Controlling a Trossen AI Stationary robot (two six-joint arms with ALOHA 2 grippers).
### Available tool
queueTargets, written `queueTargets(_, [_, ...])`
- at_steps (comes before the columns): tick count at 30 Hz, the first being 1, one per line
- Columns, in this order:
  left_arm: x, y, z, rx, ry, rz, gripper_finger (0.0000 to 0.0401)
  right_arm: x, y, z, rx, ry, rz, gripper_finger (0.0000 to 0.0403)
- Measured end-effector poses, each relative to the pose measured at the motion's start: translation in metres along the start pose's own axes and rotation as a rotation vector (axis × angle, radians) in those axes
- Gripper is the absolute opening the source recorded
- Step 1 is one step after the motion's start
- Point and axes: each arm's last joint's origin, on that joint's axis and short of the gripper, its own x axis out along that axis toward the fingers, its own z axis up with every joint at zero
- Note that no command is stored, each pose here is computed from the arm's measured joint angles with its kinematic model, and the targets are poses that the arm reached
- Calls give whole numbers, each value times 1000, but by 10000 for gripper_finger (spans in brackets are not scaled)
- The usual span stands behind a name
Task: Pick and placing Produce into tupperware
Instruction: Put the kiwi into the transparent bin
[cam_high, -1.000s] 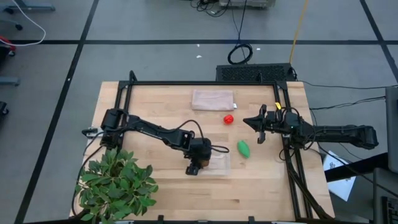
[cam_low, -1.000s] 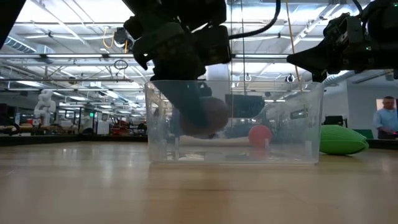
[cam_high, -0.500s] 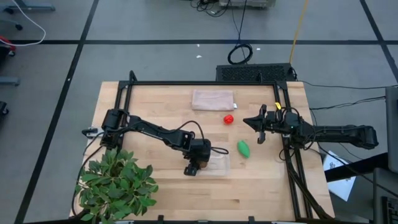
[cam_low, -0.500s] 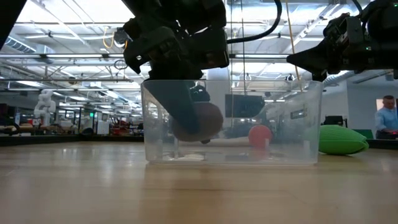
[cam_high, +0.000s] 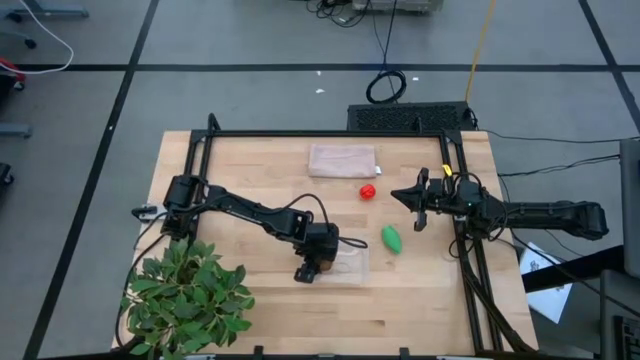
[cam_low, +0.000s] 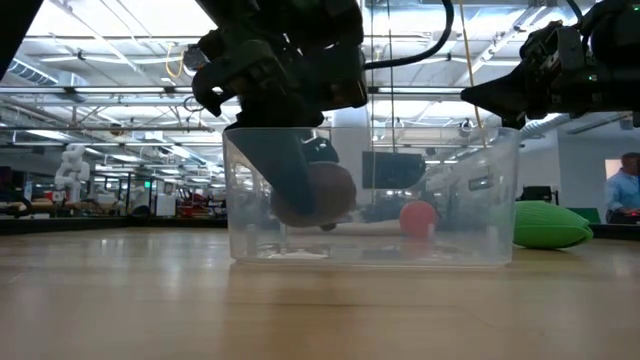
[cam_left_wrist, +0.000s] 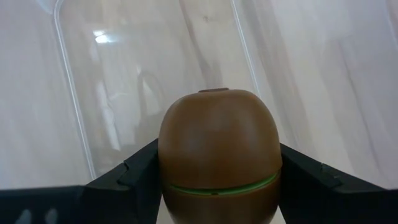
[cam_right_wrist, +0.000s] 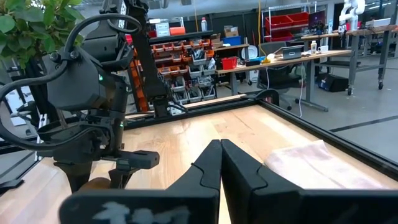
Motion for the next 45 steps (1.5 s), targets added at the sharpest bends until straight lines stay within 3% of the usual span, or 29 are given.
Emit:
queueTargets(8, [-5,-1,-1,77,71,7,241,0,0,0,0,0,0,0])
queueTargets(16, [-33,-4,24,199,117,71,241,0,0,0,0,-1,0,0])
queueTargets(30, [-44,11,26,223,131,66,241,0,0,0,-7,-1,0,0])
queueTargets(40, [-6,9,18,272,208,42,241,0,0,0,-8,-1,0,0])
queueTargets(45, [-4,10,17,278,220,53,241,0,0,0,-8,-1,0,0])
